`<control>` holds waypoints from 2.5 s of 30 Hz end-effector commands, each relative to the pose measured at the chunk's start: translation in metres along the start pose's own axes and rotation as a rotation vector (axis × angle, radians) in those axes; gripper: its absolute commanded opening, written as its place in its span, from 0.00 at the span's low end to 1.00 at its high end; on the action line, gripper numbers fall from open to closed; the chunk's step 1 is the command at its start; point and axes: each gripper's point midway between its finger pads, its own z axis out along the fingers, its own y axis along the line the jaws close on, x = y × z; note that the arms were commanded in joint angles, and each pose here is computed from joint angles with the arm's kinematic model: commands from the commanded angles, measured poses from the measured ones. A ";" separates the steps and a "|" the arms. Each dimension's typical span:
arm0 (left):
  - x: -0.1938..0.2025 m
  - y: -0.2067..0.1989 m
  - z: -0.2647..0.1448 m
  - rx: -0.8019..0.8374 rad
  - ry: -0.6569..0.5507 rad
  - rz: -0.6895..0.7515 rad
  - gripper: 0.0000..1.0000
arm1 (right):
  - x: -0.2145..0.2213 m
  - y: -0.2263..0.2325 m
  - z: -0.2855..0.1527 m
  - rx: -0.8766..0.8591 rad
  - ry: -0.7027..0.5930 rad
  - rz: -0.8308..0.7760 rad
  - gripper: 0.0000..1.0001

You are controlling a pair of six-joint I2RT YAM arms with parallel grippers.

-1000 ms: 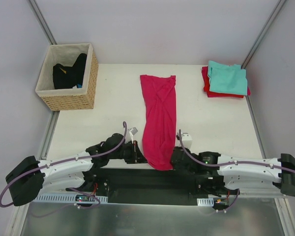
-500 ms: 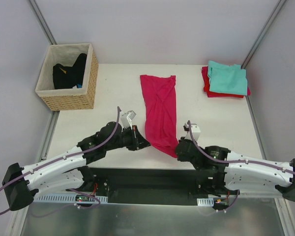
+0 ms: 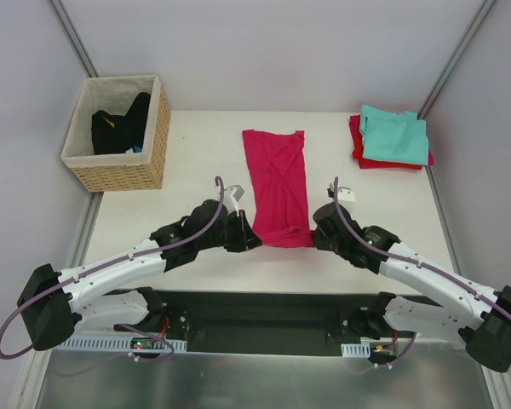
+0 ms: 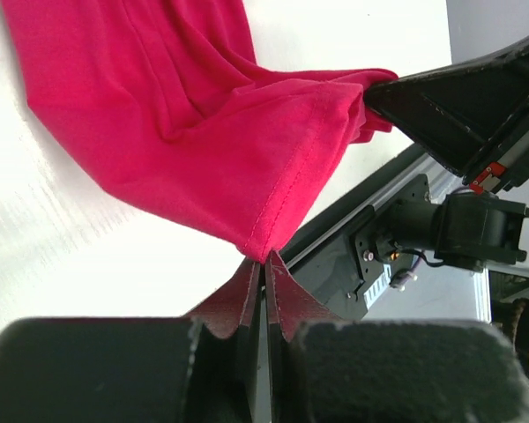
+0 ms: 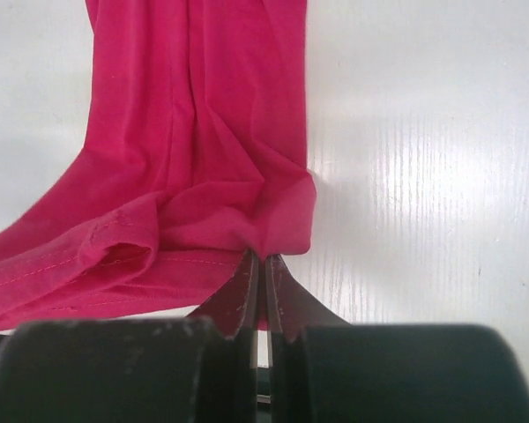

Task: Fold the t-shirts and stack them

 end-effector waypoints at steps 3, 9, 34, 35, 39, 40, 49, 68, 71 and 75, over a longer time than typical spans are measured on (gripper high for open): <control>-0.024 -0.001 0.003 -0.010 -0.050 0.016 0.00 | -0.030 0.028 0.013 -0.090 0.003 0.004 0.01; -0.038 0.011 0.009 -0.025 -0.056 -0.011 0.00 | -0.038 0.036 0.033 -0.094 0.035 0.018 0.01; -0.141 0.049 0.099 0.021 -0.038 -0.095 0.00 | -0.116 0.030 0.148 -0.102 0.134 0.177 0.01; -0.145 0.055 0.101 0.025 -0.034 -0.108 0.00 | -0.116 0.030 0.155 -0.104 0.139 0.182 0.01; -0.155 0.077 0.115 0.014 -0.033 -0.152 0.00 | -0.111 0.029 0.183 -0.092 0.186 0.192 0.01; -0.157 0.082 0.119 0.015 -0.034 -0.165 0.00 | -0.110 0.029 0.186 -0.094 0.193 0.194 0.01; -0.180 0.103 0.123 0.019 -0.056 -0.191 0.37 | -0.131 0.029 0.193 -0.091 0.134 0.179 0.85; -0.099 -0.010 0.034 0.200 -0.125 -0.046 0.99 | -0.088 0.049 0.065 -0.185 0.018 0.096 0.98; -0.076 0.000 0.050 0.217 -0.095 -0.097 0.99 | -0.067 0.046 0.074 -0.179 0.040 0.089 0.95; -0.067 0.015 0.065 0.203 -0.121 -0.097 0.99 | -0.054 0.039 0.086 -0.166 0.048 0.084 0.95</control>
